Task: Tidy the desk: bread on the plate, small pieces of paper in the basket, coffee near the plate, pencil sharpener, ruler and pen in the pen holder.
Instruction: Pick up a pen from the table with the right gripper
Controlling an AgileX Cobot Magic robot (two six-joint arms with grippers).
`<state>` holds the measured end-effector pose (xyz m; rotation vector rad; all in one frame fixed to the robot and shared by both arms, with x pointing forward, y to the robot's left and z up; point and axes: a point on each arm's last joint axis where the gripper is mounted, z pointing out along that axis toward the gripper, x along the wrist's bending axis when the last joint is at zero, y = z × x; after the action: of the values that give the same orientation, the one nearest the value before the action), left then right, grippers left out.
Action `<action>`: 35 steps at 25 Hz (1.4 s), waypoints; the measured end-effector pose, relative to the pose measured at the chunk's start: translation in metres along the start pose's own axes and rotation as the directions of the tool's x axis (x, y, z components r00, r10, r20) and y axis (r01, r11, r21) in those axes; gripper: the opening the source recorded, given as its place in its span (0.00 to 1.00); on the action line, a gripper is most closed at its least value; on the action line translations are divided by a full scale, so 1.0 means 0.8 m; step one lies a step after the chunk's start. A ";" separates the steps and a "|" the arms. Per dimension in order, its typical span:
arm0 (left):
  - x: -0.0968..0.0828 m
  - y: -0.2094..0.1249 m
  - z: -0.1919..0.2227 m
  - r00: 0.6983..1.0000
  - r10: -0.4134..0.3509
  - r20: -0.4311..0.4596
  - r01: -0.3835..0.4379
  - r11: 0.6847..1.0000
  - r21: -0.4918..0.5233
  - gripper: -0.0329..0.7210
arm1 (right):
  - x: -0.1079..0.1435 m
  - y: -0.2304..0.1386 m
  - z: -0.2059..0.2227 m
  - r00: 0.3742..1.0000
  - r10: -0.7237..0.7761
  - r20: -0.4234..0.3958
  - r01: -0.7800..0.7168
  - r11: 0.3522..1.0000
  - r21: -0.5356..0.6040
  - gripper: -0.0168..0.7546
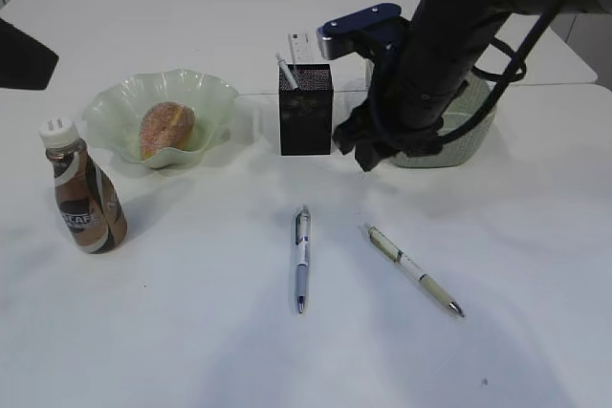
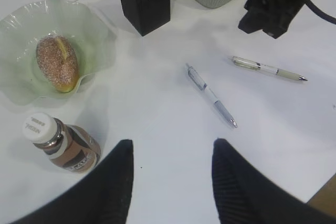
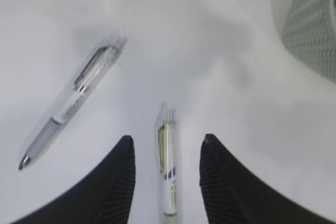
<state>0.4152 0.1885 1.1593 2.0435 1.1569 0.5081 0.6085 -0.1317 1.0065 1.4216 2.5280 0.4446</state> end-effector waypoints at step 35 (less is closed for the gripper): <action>-0.003 0.000 0.000 1.000 -0.020 0.023 0.020 1.000 0.000 0.49 | 0.003 -0.028 0.066 0.999 -0.025 -0.047 0.037 0.960 0.279 0.46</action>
<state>0.4141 0.1867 1.1593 2.0307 1.1624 0.4734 0.6067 -0.1322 0.9493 1.4747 2.7303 0.1144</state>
